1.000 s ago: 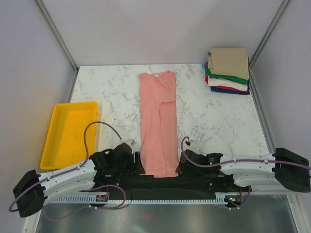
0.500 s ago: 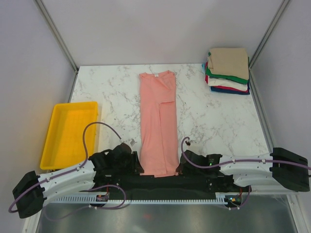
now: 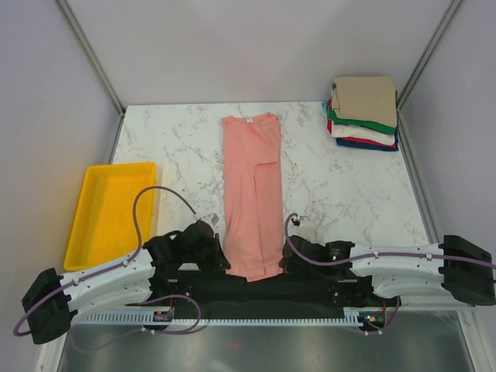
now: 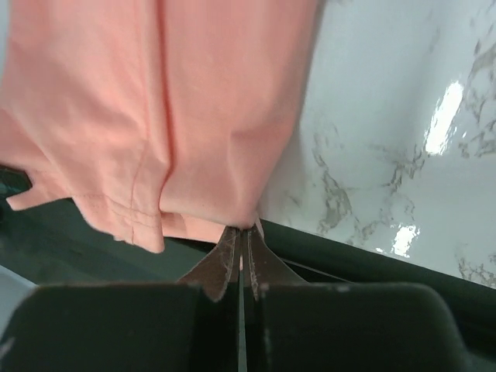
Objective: Fold and stack the t-shirts
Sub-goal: Fold the tshirt
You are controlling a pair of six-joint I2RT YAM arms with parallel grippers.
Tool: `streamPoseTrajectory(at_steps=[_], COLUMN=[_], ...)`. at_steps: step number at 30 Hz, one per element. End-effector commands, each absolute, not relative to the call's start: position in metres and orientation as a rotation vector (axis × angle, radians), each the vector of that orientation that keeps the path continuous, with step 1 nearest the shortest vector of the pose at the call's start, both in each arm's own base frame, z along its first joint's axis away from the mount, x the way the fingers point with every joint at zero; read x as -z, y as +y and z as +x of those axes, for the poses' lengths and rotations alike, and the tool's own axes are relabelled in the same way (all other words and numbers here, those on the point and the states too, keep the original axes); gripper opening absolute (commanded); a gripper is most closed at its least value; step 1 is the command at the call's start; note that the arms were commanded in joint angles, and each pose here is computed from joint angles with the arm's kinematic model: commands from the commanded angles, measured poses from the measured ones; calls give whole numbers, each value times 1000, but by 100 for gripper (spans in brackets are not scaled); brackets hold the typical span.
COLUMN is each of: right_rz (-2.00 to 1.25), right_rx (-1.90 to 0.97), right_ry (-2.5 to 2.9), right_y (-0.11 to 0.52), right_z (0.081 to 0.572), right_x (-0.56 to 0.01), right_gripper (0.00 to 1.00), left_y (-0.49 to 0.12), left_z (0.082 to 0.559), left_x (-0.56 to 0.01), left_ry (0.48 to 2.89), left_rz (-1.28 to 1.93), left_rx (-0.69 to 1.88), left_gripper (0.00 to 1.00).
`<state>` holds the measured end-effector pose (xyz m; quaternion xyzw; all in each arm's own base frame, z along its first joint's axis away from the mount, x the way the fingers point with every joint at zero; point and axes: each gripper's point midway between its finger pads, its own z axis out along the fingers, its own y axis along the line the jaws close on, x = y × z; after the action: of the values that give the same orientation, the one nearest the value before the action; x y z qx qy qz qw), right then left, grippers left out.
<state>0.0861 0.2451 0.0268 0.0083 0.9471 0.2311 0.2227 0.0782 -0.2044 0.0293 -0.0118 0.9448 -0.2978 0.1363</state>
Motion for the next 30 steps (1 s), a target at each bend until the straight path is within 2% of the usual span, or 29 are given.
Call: streamPoseTrajectory(at_steps=[1,10,15,20,30], right_rz=[23,22,20,7,29], right_rx=[-581,-437,-368,-335,-317], right_ry=[2495,2354,2302,2266,2273], right_y=[247,241,237,237,230], right_z=[110,181,234,274,344], right_x=[-64,-129,-160,-180,-178], right_gripper=[0,0,0,0,0], left_y=[-219,-210,-208,-204,-204], left_z=[101,157,208,254,332], left_x=[-84,-136,-166,-172,-185], left_ry=[2621,2546,2494,2491,2469], left_rz=[3,67,45,65,76], left_rx=[873,527,496,465,500], left_gripper=[2,2,2,2,2])
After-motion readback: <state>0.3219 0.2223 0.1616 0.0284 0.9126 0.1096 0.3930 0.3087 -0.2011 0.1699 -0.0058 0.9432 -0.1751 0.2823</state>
